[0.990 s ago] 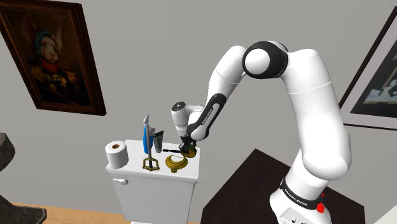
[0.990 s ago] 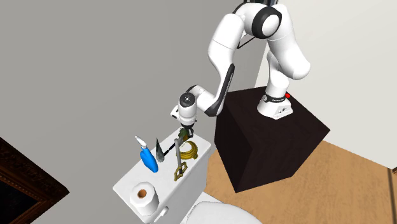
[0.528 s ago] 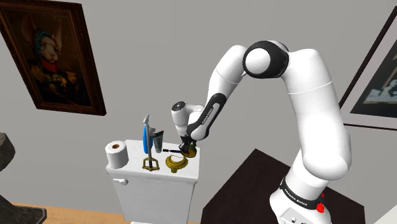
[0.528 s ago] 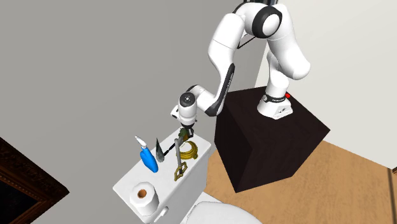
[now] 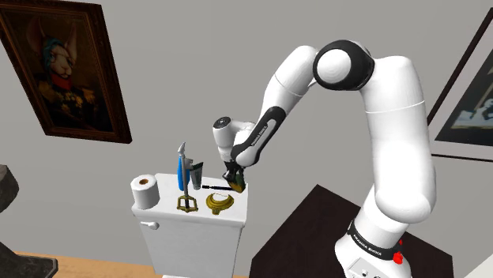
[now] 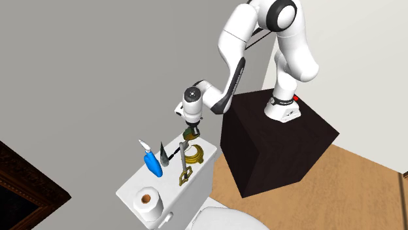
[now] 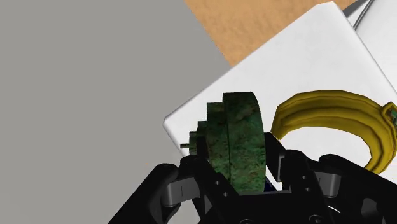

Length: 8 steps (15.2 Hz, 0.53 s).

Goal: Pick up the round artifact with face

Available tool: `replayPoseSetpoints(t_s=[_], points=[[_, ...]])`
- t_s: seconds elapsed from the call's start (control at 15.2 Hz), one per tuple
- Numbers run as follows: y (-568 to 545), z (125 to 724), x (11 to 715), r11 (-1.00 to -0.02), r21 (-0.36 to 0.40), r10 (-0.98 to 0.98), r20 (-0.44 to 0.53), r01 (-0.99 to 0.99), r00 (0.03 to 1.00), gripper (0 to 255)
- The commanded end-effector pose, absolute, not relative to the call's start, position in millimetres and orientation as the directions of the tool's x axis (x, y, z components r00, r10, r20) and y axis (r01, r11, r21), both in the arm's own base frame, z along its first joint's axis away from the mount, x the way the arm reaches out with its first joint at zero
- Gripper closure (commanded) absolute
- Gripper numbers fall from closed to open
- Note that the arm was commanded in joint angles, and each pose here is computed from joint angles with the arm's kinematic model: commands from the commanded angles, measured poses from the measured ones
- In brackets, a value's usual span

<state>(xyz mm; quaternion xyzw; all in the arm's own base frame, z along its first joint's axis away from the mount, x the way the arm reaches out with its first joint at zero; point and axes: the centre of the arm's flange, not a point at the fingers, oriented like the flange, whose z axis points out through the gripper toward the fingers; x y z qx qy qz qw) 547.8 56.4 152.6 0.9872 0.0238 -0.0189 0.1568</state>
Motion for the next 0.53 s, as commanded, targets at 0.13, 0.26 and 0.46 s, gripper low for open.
replayPoseSetpoints(t_s=[0.13, 0.26, 0.46], points=[[56.4, 173.6, 548.4, -0.95, 0.309, 0.041, -0.045, 0.053, 0.998, 255], [56.4, 184.1, 548.4, -0.95, 0.309, 0.041, -0.045, 0.053, 0.998, 255], [56.4, 190.2, 548.4, -0.95, 0.309, 0.041, -0.045, 0.053, 0.998, 255]])
